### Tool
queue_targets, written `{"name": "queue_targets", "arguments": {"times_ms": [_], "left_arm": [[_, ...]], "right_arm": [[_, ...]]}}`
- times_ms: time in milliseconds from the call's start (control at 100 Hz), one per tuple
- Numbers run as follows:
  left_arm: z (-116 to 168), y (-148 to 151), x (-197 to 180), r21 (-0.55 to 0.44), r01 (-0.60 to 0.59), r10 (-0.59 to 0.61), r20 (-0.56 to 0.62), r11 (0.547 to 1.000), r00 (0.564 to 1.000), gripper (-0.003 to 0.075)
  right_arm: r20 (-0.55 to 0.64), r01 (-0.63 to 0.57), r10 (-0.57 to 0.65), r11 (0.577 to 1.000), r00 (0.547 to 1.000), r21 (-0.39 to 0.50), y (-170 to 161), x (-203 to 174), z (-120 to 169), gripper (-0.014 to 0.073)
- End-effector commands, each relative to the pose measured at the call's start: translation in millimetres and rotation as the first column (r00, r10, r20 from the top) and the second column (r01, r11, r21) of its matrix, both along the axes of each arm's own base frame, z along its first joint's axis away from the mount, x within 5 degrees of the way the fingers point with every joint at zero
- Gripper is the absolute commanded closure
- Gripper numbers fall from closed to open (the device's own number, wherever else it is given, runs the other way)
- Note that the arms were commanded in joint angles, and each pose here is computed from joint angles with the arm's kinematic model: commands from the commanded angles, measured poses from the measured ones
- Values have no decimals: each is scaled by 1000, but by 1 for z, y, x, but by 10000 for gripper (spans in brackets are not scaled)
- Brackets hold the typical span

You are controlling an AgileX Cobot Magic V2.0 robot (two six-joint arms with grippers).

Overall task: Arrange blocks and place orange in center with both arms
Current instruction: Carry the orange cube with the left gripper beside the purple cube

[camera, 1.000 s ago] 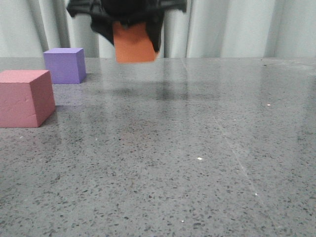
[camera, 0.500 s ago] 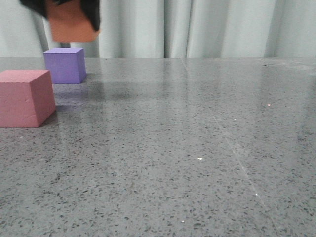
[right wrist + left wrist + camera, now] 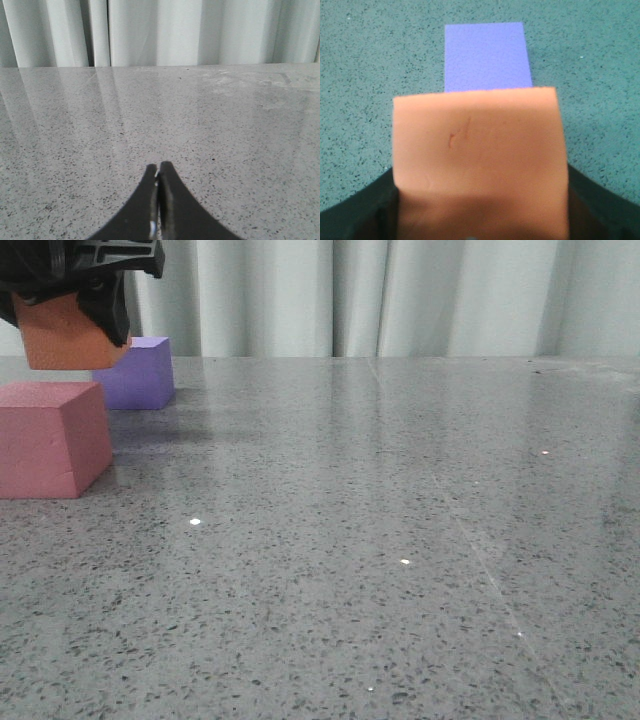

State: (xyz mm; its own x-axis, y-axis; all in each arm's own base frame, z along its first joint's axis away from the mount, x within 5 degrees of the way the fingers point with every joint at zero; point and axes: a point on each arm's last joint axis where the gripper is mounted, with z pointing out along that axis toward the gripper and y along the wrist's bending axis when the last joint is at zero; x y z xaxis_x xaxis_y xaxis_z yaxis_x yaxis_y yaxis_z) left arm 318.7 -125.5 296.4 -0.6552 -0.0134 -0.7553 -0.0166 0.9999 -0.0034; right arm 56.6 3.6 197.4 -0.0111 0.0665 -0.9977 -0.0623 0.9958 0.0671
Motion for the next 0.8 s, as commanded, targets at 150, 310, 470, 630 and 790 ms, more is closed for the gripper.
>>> {"name": "queue_targets", "arguments": {"times_ms": [150, 310, 470, 630, 790], "left_arm": [[15, 5, 4, -22, 32, -30, 90, 999, 995, 673], [7, 1, 10, -24, 50, -48, 82, 998, 995, 673], [-5, -2, 15, -13, 49, -48, 51, 999, 998, 673], [-16, -4, 19, -5, 47, -47, 20, 999, 999, 673], [-20, -5, 21, -5, 52, -52, 15, 999, 999, 672]], "right_arm": [[126, 4, -4, 1000, 992, 1, 0, -3, 14, 662], [126, 4, -4, 1000, 992, 1, 0, -3, 14, 662], [126, 4, -4, 1000, 992, 1, 0, -3, 14, 662], [126, 4, -4, 1000, 992, 1, 0, -3, 14, 662], [126, 4, -4, 1000, 992, 1, 0, -3, 14, 662]]}}
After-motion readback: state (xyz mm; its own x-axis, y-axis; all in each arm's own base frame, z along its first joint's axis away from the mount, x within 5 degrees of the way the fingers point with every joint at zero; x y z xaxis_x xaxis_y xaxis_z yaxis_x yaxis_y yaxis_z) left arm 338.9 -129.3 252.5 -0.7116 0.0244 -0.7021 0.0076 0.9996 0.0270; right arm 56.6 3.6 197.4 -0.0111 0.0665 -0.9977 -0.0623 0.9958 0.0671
